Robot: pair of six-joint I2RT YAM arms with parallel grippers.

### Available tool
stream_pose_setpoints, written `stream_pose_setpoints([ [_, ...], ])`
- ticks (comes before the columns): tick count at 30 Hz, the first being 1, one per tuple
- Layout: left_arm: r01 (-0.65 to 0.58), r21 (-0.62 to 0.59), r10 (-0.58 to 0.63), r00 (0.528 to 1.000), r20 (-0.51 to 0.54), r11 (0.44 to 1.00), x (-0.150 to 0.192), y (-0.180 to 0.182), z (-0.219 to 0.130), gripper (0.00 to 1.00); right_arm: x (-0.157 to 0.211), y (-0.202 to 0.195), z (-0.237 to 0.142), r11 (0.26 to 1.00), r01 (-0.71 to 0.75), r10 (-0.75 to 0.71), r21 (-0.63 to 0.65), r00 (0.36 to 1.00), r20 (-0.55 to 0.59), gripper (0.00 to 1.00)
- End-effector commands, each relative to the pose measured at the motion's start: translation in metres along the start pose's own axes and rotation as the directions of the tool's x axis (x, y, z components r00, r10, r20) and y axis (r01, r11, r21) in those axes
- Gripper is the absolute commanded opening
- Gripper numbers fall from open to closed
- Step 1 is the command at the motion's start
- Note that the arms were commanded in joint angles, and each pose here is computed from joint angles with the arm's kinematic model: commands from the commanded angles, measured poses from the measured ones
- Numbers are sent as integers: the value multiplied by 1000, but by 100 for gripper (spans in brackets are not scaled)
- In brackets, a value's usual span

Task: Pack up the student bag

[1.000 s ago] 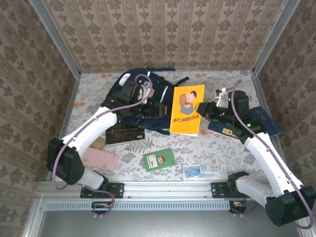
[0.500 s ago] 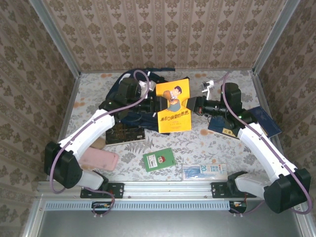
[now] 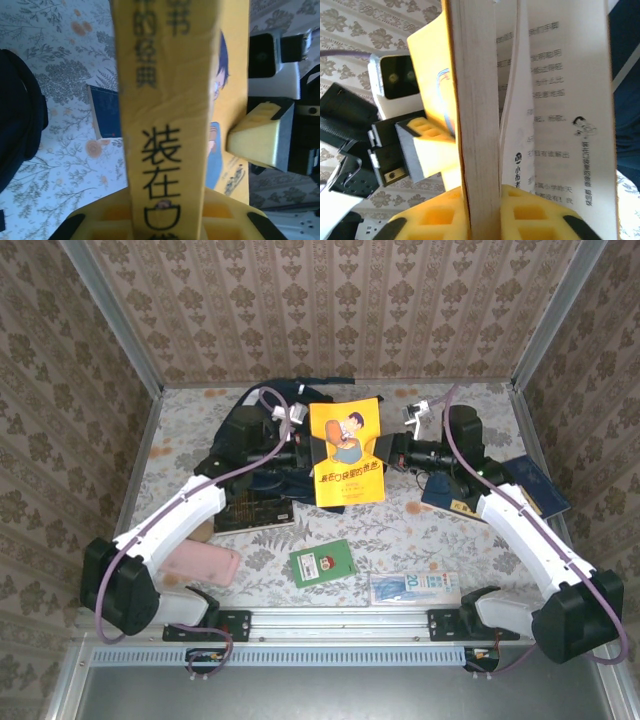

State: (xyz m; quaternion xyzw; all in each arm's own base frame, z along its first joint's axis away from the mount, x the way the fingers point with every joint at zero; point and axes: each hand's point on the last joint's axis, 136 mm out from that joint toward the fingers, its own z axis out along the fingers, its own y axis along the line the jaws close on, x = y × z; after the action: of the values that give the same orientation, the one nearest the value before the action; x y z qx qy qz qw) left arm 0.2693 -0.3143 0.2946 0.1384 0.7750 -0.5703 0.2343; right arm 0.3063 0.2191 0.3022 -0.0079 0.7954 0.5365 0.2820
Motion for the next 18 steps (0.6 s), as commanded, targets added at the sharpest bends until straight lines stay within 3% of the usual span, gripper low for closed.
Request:
stream_pose_setpoints([
  [1, -64, 41, 60, 993, 100, 997, -17, -21, -12, 0, -10, 13, -10, 987, 117, -123, 111, 991, 49, 52],
  [4, -56, -2, 55, 972, 227, 998, -30, -15, -22, 0, -11, 0, -16, 948, 156, -182, 277, 981, 70, 69],
  [6, -45, -24, 50, 949, 310, 999, -38, -13, -32, 0, -14, -12, -23, 931, 102, -151, 349, 982, 117, 74],
  [9, -31, -54, 53, 879, 475, 998, -57, -12, -52, 0, -12, -30, -30, 920, -40, -42, 389, 979, 201, 81],
  [14, 31, -75, 30, 716, 697, 997, -82, -13, -85, 0, -4, -12, -12, 972, -191, 152, 136, 956, 252, 96],
  [18, 92, 6, -65, 654, 754, 996, -92, -17, -89, 0, -2, 7, 11, 961, -270, 278, -63, 933, 228, 100],
])
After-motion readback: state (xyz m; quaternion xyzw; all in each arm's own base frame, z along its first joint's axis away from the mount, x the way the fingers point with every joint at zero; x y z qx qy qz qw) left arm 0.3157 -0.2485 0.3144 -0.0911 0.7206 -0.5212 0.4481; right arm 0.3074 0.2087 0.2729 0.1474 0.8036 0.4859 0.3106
